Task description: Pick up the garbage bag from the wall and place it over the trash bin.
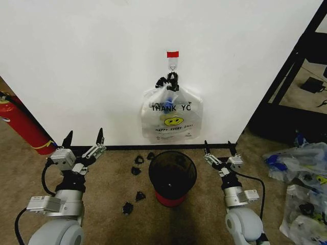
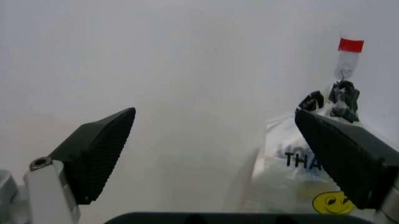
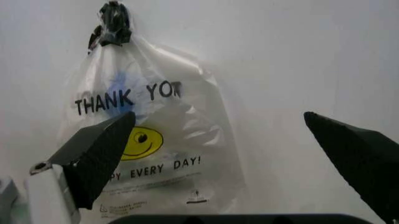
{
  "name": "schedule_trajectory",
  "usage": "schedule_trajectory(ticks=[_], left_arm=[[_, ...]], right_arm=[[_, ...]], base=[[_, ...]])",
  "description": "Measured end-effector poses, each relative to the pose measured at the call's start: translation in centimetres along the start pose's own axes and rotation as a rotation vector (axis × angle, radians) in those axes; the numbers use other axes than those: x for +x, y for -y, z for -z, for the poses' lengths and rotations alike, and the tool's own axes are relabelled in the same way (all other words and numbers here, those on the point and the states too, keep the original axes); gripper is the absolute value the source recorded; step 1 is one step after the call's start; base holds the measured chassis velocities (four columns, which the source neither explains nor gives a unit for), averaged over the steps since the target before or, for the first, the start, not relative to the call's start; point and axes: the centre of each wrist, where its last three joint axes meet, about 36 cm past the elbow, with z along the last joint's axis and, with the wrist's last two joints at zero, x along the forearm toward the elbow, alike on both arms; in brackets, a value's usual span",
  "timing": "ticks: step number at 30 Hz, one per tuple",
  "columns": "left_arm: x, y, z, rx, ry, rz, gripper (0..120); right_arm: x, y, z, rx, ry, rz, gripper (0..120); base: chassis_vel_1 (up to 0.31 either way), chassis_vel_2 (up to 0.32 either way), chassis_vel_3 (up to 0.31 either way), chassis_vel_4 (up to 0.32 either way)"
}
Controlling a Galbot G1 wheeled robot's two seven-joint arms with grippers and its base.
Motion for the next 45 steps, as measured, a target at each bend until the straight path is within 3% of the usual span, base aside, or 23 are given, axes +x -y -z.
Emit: schedule_trajectory(ticks=[10, 22, 27, 32, 38, 45], left_arm=[[-0.1, -0.1, -1.0, 0.0, -0.013, 0.006, 100], [0.2, -0.4, -0.6, -0.024, -0.006, 0.022, 100], [0.5, -0.3, -0.3, -0.042, 0.006, 0.035, 100], [0.8, 0.0, -0.3, -0.054, 0.0, 0.037, 100], [0.9, -0.2, -0.9, -0.062, -0.01, 0.047, 100], [0.8, -0.4, -1.2, -0.066, -0.015, 0.053, 100]], right_arm=[[-1.4, -0.7, -0.1, -0.037, 0.01, 0.006, 100], [-6.3, -5.0, -0.5, -0.317, -0.002, 0.054, 100], [-11.1, -7.2, -0.4, -0.653, 0.008, 0.098, 100], [-16.1, -8.5, -0.7, -0.843, 0.043, 0.103, 100], [-21.6, -9.7, 0.7, -0.962, 0.085, 0.13, 100], [-24.4, -11.4, 1.1, -0.978, 0.075, 0.179, 100]], base=[[0.0, 0.0, 0.0, 0.0], [0.0, 0.0, 0.0, 0.0], [0.0, 0.0, 0.0, 0.0], [0.0, 0.0, 0.0, 0.0], [0.0, 0.0, 0.0, 0.0], [0.0, 0.0, 0.0, 0.0]])
